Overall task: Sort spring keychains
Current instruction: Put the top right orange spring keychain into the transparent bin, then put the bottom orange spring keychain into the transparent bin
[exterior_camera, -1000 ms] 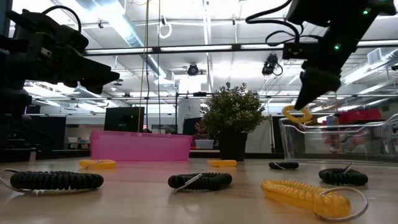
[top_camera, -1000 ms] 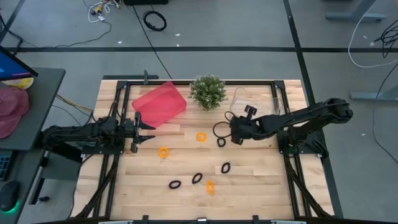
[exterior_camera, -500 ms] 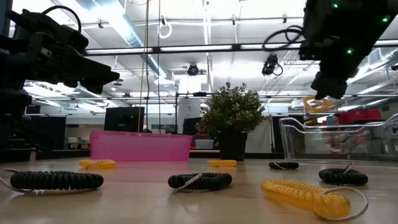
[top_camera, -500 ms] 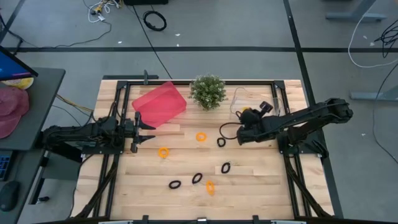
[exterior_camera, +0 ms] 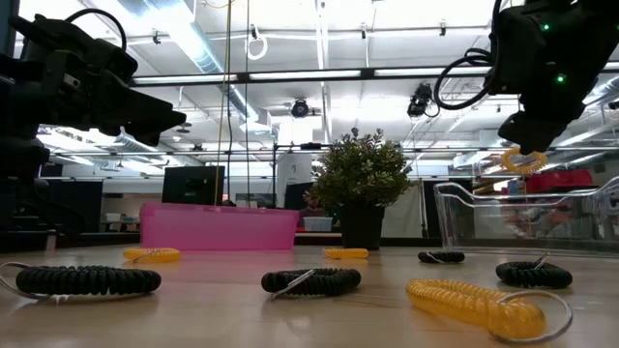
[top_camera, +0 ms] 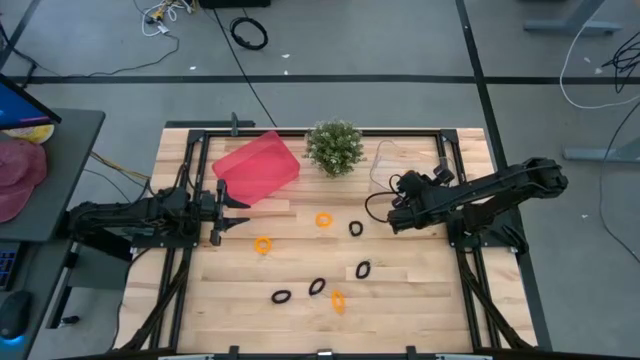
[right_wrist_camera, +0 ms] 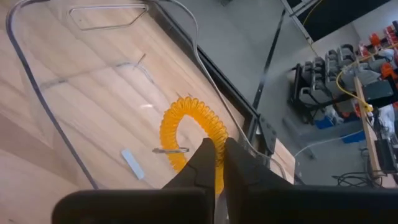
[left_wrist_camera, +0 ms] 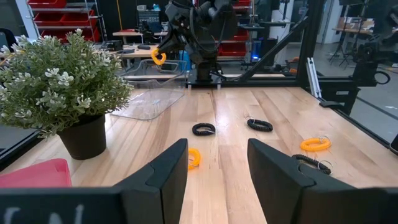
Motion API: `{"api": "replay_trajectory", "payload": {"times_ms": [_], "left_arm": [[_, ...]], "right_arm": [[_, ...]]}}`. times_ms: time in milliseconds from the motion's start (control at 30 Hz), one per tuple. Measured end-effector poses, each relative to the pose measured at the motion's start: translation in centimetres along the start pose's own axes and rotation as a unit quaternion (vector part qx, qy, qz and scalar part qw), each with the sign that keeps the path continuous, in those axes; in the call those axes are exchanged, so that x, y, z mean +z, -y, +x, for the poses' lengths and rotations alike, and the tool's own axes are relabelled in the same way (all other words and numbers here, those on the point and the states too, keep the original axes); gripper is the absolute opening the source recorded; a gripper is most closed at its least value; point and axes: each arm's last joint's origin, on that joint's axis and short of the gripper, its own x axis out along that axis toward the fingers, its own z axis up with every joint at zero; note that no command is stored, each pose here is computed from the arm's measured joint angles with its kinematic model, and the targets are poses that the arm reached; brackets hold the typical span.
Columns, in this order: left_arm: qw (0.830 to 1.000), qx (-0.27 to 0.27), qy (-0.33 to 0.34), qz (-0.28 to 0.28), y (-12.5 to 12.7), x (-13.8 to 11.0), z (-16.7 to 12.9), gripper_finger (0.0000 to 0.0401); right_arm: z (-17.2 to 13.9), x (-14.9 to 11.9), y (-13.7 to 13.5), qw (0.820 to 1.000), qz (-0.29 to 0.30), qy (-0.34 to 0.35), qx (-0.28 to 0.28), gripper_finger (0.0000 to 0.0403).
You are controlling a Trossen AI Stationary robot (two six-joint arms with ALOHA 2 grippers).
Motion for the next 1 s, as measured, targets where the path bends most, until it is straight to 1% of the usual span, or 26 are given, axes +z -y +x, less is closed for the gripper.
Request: {"api": "replay_trajectory", "payload": {"times_ms": [100,233,500,733,867,1000], "left_arm": [[1.0,0.0,0.0,0.0,0.0,0.0,0.0,0.0172],[1.0,0.0,0.0,0.0,0.0,0.01,0.0,0.0172],[1.0,0.0,0.0,0.0,0.0,0.0,0.0,0.0172],[1.0,0.0,0.0,0.0,0.0,0.0,0.0,0.0172],[1.0,0.0,0.0,0.0,0.0,0.0,0.0,0.0172],[1.0,0.0,0.0,0.0,0.0,0.01,0.0,0.0172]], "right_arm": [[-0.01,0.0,0.0,1.0,0.0,-0.001,0.001,0.0019],[-0.02,-0.08,-0.05,1.0,-0.007,-0.018,0.01,0.0048],[-0.02,-0.08,-0.05,1.0,0.001,-0.02,0.011,0.0119],[-0.02,-0.08,-0.06,1.0,-0.006,-0.019,0.012,0.0183],[-0.02,-0.05,-0.12,1.0,-0.005,-0.018,0.014,0.0204],[-0.02,-0.02,-0.21,1.0,-0.001,-0.02,0.018,0.0211]]}}
